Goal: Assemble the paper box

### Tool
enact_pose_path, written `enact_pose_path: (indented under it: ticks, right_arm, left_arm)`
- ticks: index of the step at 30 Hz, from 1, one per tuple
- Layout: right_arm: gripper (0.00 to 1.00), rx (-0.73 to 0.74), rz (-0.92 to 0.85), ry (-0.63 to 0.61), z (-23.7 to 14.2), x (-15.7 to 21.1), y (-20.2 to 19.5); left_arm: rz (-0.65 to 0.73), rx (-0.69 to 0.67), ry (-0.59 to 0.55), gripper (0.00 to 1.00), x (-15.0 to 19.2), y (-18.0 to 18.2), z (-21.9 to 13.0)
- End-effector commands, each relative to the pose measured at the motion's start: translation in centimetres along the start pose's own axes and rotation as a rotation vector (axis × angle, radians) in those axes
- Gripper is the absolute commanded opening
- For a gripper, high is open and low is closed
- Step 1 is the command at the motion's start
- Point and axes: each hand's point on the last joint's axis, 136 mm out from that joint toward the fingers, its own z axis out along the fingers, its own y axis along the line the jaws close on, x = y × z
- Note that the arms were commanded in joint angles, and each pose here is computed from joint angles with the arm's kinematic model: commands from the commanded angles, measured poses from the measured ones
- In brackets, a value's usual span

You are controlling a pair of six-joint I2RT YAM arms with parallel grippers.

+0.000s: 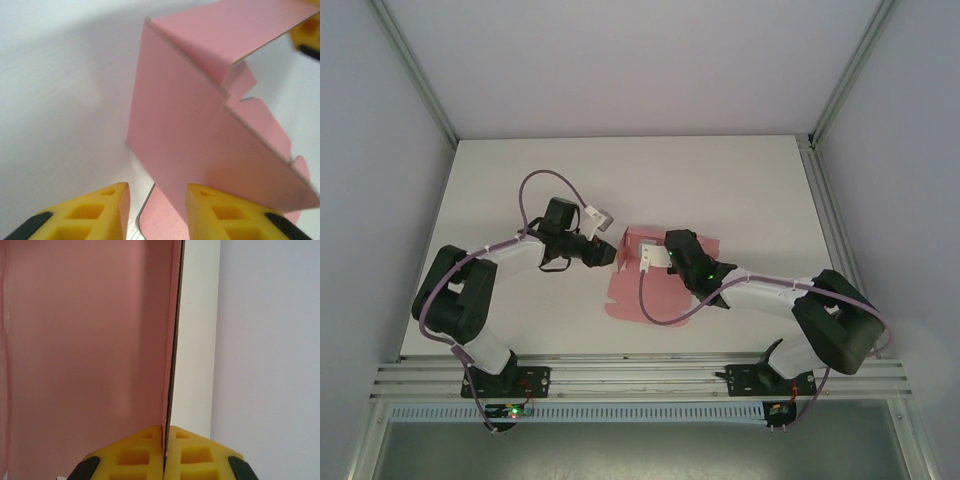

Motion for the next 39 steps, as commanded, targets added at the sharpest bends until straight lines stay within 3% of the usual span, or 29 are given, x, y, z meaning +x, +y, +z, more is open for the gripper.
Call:
enact_pose_path:
  ticks: [1, 6, 12, 20, 23, 27, 31, 39]
  right_arm:
    - [0.00, -0.042, -0.024, 0.030, -0.2, 0.6, 1.3]
    - [0.00, -0.046, -0.034, 0.048, 0.1, 1.0, 1.5]
    - [0.00, -0.033, -0.009, 0.044, -0.1, 1.3, 0.7]
    - [0.00, -0.028, 0.003, 0.054, -0.1, 1.8, 0.4]
    - [0.00, -0.027, 0.006, 0.042, -0.2, 1.5, 0.3]
    - [0.00, -0.024, 0.013, 0.041, -0.2, 1.4, 0.3]
    - [0.00, -0.013, 0.017, 0.048, -0.4, 1.5, 0.0]
    - [0.00, 0.006, 0.036, 0.051, -0.7, 1.4, -0.7]
  left_arm:
    - [0.089, 0.217, -0.127, 0.42, -3.5, -4.0, -1.0]
    - [0.048, 0.315, -0.096, 0.40, -2.2, -5.0, -0.4]
    - [0.015, 0.246, 0.003, 0.35, 0.5, -5.5, 0.1]
    - [0.000, 0.125, -0.057, 0.51, 0.6, -4.6, -0.8]
    - [-0.039, 0.070, -0.037, 0.51, 0.0, -3.3, -0.1]
    - [-0.106, -0.001, -0.021, 0.41, -1.6, -1.6, 1.1]
    - [-0.128, -0.140, -0.022, 0.19, -1.5, -0.6, 1.5]
    - [-0.195, -0.402, 0.050, 0.15, 1.5, -0.2, 1.1]
